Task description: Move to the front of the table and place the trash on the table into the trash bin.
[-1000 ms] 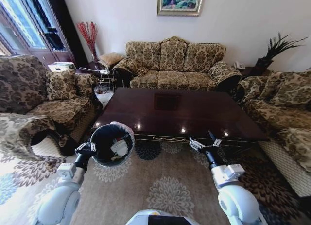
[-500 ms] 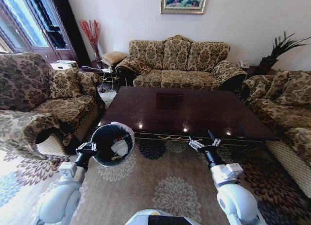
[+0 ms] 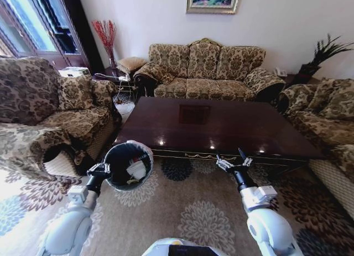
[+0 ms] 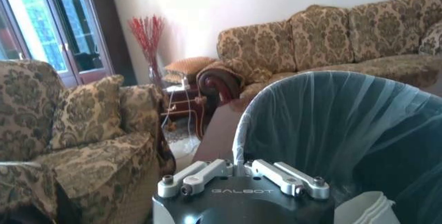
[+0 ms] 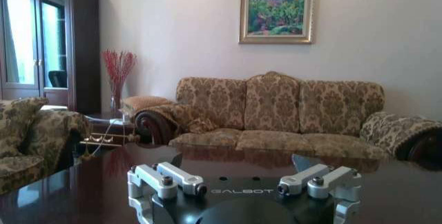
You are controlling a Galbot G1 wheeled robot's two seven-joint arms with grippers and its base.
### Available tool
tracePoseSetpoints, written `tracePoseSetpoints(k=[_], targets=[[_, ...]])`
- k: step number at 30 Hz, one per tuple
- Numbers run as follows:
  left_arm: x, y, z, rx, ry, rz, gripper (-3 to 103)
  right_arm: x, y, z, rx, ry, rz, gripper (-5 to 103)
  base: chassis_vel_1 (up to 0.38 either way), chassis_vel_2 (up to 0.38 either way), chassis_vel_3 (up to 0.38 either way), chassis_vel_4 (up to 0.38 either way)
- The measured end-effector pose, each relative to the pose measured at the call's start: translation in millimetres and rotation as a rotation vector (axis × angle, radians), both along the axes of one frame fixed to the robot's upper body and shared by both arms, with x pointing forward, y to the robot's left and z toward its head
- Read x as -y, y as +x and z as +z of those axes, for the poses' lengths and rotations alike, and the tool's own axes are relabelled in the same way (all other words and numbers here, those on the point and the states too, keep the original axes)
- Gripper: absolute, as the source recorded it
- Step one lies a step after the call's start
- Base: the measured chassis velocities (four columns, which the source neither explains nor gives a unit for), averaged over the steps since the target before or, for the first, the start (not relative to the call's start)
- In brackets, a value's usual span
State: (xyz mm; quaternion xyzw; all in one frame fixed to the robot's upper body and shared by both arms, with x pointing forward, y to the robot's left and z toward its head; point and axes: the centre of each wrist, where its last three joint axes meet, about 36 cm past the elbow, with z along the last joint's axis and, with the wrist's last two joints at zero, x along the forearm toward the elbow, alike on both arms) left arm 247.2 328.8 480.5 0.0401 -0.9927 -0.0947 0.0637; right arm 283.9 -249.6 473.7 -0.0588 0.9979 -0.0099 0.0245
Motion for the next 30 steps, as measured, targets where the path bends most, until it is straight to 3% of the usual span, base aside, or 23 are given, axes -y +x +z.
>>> tracePoseSetpoints(k=[4, 14, 22, 27, 30], targets=[[-3, -8, -3, -0.029, 0.004, -0.002, 2, 1, 0, -3, -0.003, 0.002, -0.007, 100, 0.0, 0.0, 0.0, 0.0], [-7, -15, -32, -0.129, -0.044, -0.014, 2, 3, 0, -8, -0.009, 0.028, -0.015, 100, 0.0, 0.0, 0.0, 0.0], [-20, -7, -97, -0.318, -0.051, -0.028, 2, 7, -5, -10, -0.016, 0.067, -0.033, 100, 0.0, 0.0, 0.0, 0.0], [-34, 5, -126, -0.402, -0.046, -0.036, 2, 11, -12, -19, -0.027, 0.073, -0.048, 100, 0.0, 0.0, 0.0, 0.0], [-39, 12, -134, -0.419, -0.042, -0.031, 2, 12, -14, -21, -0.032, 0.073, -0.052, 100, 0.0, 0.0, 0.0, 0.0]])
